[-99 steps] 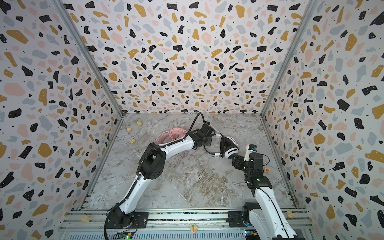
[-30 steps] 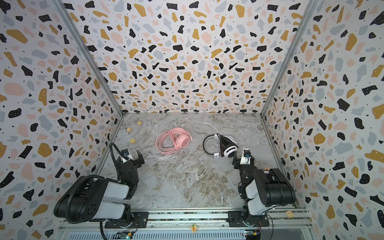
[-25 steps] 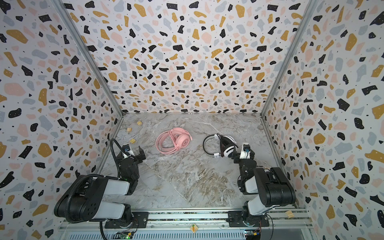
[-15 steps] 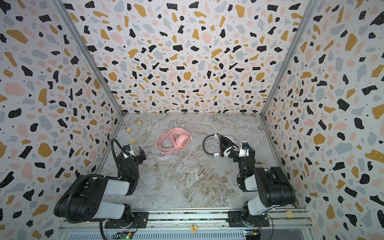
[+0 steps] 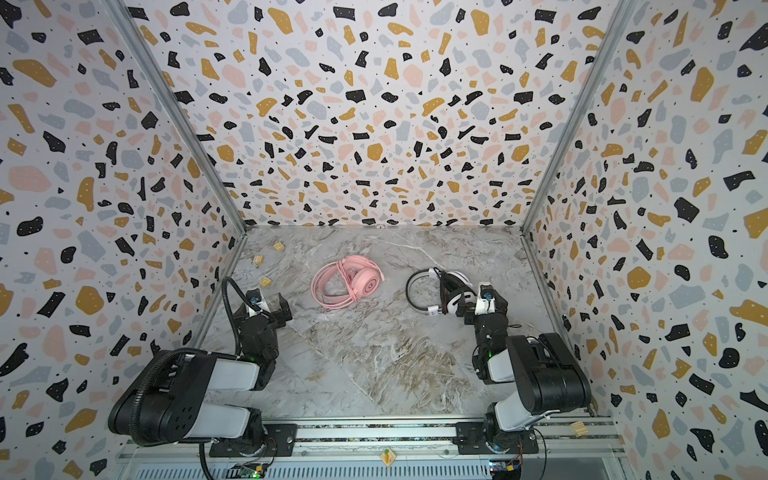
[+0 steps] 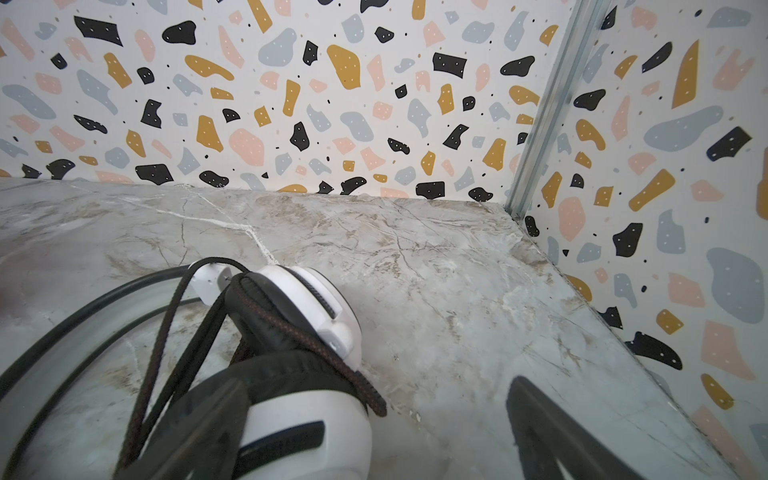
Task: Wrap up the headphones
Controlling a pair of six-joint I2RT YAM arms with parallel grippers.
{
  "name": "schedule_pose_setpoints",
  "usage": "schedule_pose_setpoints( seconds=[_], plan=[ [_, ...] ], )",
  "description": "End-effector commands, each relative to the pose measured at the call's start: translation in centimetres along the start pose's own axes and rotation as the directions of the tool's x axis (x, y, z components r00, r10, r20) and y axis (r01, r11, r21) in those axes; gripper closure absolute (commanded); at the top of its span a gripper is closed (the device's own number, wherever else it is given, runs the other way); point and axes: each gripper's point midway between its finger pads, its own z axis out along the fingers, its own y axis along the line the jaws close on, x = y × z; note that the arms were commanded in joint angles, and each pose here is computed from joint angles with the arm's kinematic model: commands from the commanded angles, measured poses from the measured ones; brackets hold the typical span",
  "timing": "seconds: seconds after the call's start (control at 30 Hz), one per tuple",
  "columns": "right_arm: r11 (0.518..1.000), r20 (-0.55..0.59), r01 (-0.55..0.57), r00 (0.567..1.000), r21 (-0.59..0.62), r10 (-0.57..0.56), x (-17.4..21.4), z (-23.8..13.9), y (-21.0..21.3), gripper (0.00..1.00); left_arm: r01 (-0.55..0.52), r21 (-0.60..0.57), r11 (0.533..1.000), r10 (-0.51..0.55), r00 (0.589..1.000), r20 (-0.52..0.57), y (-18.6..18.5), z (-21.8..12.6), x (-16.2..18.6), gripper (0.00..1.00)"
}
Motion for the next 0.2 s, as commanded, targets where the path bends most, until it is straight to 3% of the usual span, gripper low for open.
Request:
schedule_pose_setpoints(
  seconds=[0.0,0.17],
  plan=[
    [1.000,0.011,0.006,1.000,0.006,-0.006,-0.43,0.08,-0.07,0.01,0.009,-0.002,1.000,-0.009,0.999,0.045,0.05,0.14,-1.31,0.00],
    [1.000,0.011,0.000,1.000,-0.006,0.000,-0.47,0.12,-0.10,0.01,0.008,-0.002,1.000,-0.008,0.999,0.046,0.04,0.13,-1.34,0.00]
  ],
)
